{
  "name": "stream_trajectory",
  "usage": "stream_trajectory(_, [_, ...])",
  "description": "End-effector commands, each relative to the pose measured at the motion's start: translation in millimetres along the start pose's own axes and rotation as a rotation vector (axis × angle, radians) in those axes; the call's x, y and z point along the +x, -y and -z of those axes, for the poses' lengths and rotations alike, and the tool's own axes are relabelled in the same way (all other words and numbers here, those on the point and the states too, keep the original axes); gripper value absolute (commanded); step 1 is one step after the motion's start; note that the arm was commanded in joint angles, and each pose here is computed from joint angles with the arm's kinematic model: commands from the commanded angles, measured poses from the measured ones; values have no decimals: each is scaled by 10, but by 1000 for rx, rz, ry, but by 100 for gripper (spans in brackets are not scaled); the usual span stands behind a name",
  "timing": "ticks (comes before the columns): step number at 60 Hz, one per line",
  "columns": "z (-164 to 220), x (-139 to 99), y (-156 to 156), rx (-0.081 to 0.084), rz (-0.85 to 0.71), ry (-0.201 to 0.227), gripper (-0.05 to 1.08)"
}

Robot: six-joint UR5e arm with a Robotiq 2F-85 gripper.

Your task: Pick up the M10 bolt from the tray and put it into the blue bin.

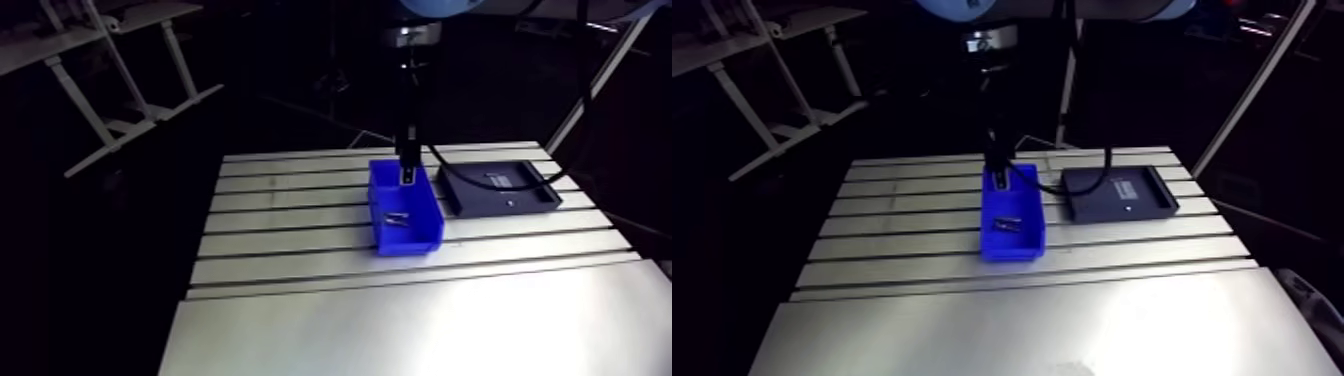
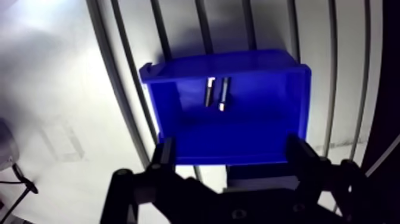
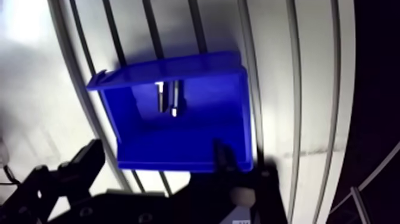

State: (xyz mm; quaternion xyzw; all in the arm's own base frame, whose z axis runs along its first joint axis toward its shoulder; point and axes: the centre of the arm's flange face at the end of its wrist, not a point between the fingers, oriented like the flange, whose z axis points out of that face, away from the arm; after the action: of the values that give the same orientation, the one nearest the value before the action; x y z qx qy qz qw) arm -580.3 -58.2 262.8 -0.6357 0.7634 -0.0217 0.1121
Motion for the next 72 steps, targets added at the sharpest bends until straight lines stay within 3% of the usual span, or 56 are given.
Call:
stream_trajectory(1, [707, -108, 127, 33, -102, -7, 0])
stream_trajectory(8, [948, -112, 123, 44, -253, -24, 0])
stream_trajectory(10, [1114, -130, 137, 32, -375, -28, 0])
stream_trajectory(12, [1114, -130, 137, 32, -375, -28, 0])
stream_trajectory(13, [1204, -134, 149, 19, -444, -32, 0])
stream_trajectory(19, [1340, -164, 169, -2, -659, -39, 0])
stream_trajectory(20, [1406, -172, 182, -12, -731, -47, 0])
stream_trajectory(24, [1466, -183, 208, -18, -886, -53, 0])
stream_trajectory(35, [1511, -386, 200, -11, -1374, -64, 0])
stream_trajectory(45, [1555, -406, 223, 8, -1491, -77, 0])
stream_trajectory(47, [1560, -398, 229, 18, -1504, -82, 0])
stream_trajectory(48, [1560, -381, 239, 32, -1514, -84, 0])
stream_trajectory(49, [1560, -381, 239, 32, -1514, -84, 0])
stream_trajectory(50, [1578, -372, 246, 44, -1520, -88, 0])
stream_trajectory(54, [1605, -362, 267, 60, -1520, -95, 0])
stream_trajectory(61, [1651, -359, 282, 62, -1521, -110, 0])
stream_trajectory(72, [1803, -383, 313, 39, -1523, -131, 0])
